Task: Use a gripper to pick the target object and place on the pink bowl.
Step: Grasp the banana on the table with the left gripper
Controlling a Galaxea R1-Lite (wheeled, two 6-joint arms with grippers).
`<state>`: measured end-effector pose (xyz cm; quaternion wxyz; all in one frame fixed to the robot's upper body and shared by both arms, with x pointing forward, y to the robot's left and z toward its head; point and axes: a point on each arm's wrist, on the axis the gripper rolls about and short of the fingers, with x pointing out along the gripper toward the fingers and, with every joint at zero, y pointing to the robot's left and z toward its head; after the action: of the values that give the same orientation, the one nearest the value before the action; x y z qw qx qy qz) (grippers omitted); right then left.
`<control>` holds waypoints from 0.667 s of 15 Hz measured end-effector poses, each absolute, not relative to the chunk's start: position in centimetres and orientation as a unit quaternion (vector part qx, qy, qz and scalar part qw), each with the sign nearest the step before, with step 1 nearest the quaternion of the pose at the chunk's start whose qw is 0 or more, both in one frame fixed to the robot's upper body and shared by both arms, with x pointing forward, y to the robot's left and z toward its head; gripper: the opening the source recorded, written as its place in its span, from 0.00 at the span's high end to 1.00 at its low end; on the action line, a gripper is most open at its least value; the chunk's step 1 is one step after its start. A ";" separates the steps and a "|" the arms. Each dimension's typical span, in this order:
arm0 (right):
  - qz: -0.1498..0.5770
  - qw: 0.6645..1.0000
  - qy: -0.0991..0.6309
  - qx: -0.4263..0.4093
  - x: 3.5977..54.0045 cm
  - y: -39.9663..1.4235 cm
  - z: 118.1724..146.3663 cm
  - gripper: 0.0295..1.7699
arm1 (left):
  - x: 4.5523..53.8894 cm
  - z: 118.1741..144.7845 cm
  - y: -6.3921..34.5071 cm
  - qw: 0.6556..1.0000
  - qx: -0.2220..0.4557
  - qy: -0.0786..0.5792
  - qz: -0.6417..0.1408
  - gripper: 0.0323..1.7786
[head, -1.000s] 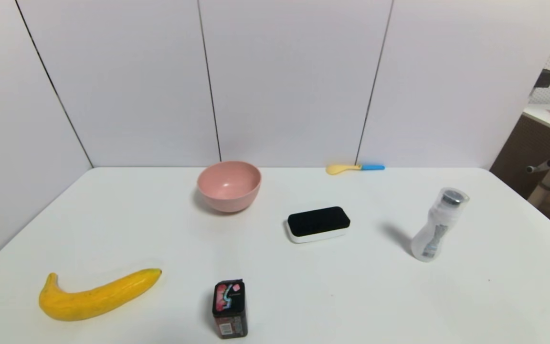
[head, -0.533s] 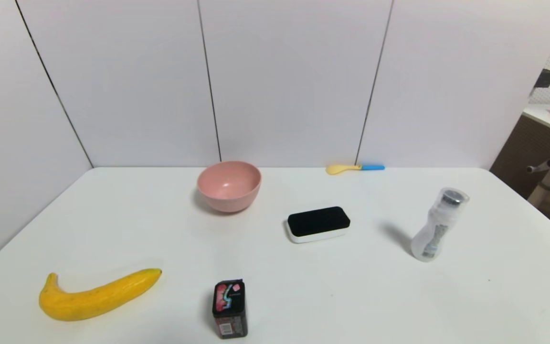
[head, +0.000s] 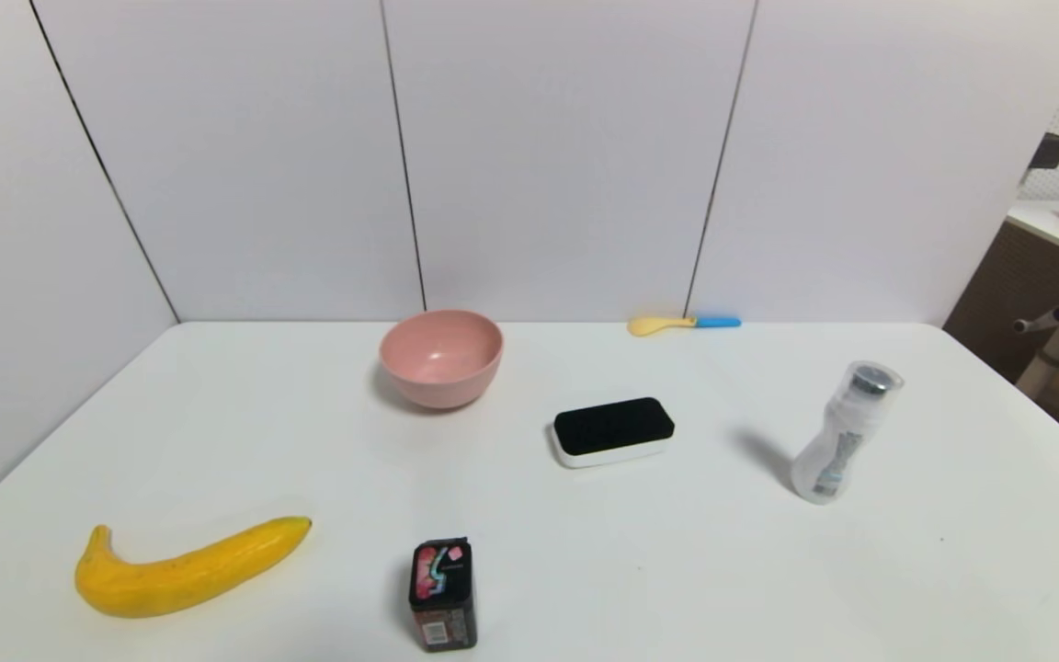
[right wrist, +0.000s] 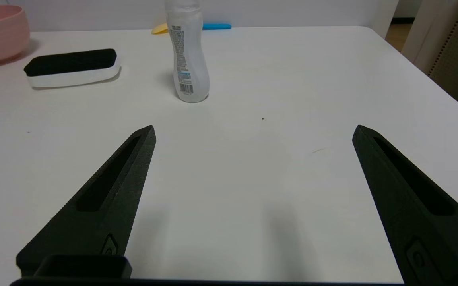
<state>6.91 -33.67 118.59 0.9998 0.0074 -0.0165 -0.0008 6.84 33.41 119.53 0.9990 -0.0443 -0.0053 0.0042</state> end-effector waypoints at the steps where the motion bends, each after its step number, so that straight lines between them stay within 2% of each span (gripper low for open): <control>1: -0.001 1.000 -0.016 0.007 6.9 -33.7 118.6 0.03 | 6.8 120.5 33.4 0.999 -0.042 -0.007 0.004 0.05; 4: -0.001 1.000 -0.016 0.007 6.9 -33.7 118.6 0.03 | 7.1 124.5 33.4 1.000 -0.017 0.008 0.004 0.05; 10: -0.001 1.000 -0.016 0.007 6.9 -33.7 118.6 0.03 | 12.4 133.7 33.3 0.991 0.063 0.116 -0.009 0.05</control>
<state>6.91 -33.67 118.59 0.9998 0.0074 -0.0165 -0.0008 12.43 33.32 133.70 0.9913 0.0626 0.1157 -0.0095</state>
